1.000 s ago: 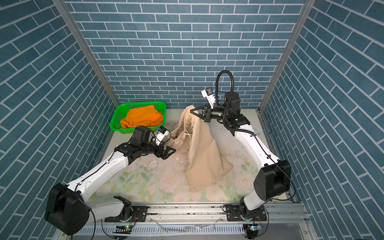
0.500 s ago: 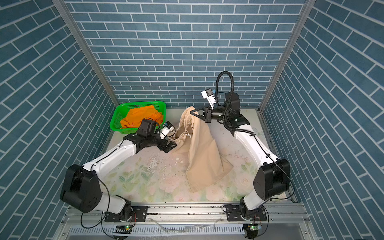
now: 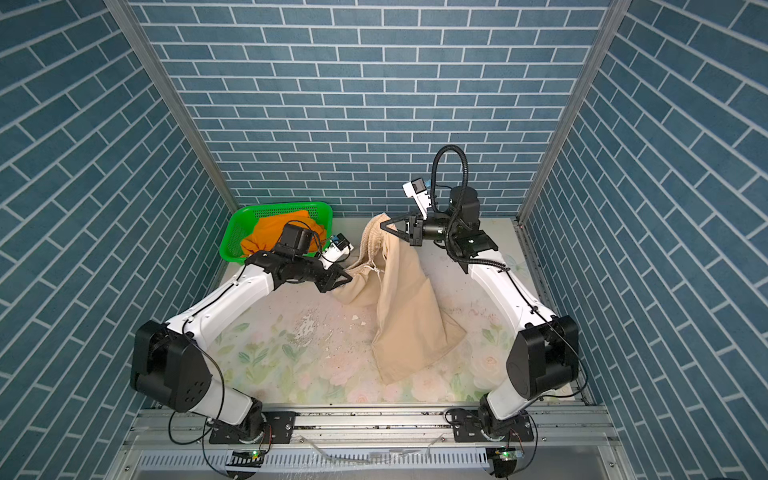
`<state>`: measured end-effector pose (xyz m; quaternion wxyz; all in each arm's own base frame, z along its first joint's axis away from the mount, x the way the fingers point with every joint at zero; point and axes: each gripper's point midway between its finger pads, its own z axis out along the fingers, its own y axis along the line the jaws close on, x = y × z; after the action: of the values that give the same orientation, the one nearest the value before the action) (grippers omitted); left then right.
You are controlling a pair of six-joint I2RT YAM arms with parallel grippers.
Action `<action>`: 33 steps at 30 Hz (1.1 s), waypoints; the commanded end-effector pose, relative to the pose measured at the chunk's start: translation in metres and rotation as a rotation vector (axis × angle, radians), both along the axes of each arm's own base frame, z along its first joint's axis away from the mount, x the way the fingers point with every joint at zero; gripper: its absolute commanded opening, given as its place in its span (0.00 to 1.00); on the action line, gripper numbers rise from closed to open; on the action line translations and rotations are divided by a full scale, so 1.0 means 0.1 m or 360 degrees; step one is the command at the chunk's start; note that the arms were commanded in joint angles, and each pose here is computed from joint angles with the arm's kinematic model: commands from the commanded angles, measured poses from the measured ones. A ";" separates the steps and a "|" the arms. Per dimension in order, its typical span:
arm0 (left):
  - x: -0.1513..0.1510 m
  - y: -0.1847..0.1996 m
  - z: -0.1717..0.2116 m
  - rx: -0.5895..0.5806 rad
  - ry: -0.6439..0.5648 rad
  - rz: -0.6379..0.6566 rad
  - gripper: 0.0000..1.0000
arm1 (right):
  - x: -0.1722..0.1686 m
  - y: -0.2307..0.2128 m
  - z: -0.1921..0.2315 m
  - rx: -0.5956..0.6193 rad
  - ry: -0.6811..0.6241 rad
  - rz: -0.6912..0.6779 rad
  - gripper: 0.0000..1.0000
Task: Fold and stack the shorts
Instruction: 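Lift the waistband with the right gripper while the left gripper grasps its other end, then hold the waistband with both grippers and stretch it apart, lifting the shorts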
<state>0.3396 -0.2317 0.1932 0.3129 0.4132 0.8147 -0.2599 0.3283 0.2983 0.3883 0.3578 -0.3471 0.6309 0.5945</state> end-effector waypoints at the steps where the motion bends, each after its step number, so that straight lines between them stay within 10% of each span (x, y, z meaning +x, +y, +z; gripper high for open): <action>1: -0.05 0.01 -0.01 0.0004 0.0098 -0.0003 0.13 | 0.06 -0.02 -0.03 -0.0020 -0.0039 -0.0020 0.00; 12: 0.02 0.05 0.35 0.0042 0.0150 0.0111 0.00 | 0.55 -0.56 -0.75 -0.0720 -0.0163 -0.0559 0.00; 18: 0.26 0.27 0.54 0.0404 0.0133 0.0391 0.00 | 0.81 -1.00 -0.68 -0.1044 -0.0359 -0.0952 0.00; 24: 0.29 0.28 1.42 0.0511 -0.0058 0.0530 0.00 | 0.69 -1.19 -0.11 -0.1023 -0.0577 -0.1134 0.00; 33: -0.46 0.03 2.44 0.0294 -0.0565 0.0332 0.00 | -0.23 -1.39 0.77 -0.0700 -0.0845 -0.1204 0.00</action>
<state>0.3119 -0.2463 0.4210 0.4150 0.3927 0.8158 -0.0899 0.3241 0.1701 0.4483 0.5894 -0.2982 0.7275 0.1857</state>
